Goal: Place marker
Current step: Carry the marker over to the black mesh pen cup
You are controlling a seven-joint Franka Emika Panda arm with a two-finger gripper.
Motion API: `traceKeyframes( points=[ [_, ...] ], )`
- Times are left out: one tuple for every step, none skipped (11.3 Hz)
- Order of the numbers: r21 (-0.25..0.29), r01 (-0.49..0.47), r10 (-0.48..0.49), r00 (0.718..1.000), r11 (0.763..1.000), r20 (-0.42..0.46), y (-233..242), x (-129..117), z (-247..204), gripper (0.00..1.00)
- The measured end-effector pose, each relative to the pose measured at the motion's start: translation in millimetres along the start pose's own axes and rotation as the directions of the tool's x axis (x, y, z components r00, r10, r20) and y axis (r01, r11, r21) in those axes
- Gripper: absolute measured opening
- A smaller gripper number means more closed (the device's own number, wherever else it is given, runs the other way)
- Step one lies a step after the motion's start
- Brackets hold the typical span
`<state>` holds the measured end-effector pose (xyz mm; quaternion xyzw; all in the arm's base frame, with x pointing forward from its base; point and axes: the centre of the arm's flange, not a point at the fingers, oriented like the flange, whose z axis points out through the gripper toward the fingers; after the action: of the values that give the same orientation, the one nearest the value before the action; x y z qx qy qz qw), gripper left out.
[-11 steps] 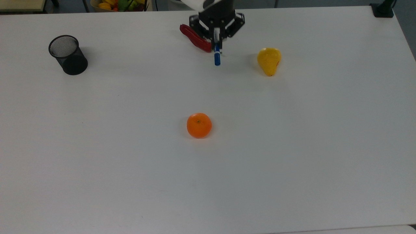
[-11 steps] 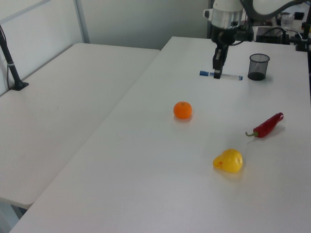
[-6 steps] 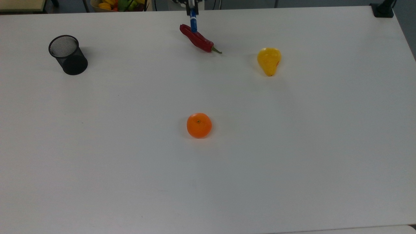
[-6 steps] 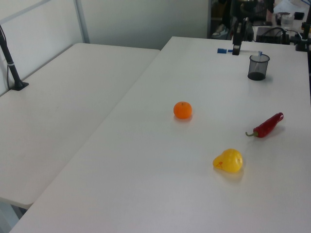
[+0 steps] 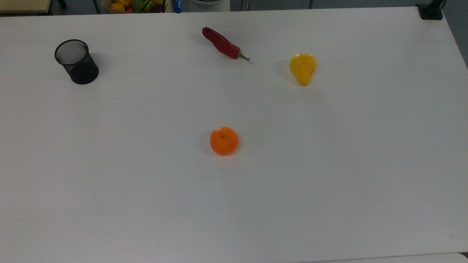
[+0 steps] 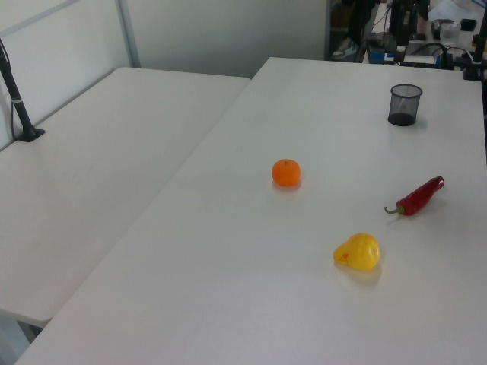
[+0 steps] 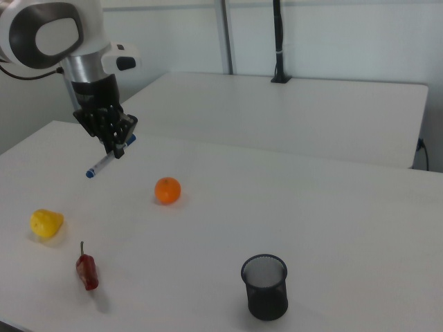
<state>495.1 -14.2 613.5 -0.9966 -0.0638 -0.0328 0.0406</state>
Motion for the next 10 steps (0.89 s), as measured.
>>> traceKeyframes(
  points=[
    [0.004,-0.014,0.014,1.0,1.0,0.001,16,-8,0,0.16],
    [0.0,-0.023,0.023,1.0,1.0,-0.009,27,-13,-1,0.16],
    [-0.008,-0.04,0.039,0.999,0.999,-0.032,40,-15,-1,0.16],
    [-0.017,-0.058,0.057,0.996,0.998,-0.063,53,-16,-1,0.16],
    [-0.029,-0.088,0.085,0.991,0.996,-0.1,74,-18,1,0.16],
    [-0.041,-0.108,0.102,0.987,0.993,-0.122,88,-20,4,0.16],
    [-0.059,-0.127,0.117,0.982,0.99,-0.147,102,-21,7,0.16],
    [-0.08,-0.153,0.137,0.974,0.985,-0.179,120,-24,14,0.16],
    [-0.096,-0.164,0.143,0.97,0.982,-0.198,129,-26,19,0.16],
    [-0.117,-0.175,0.145,0.964,0.978,-0.224,140,-28,24,0.16]
  ],
)
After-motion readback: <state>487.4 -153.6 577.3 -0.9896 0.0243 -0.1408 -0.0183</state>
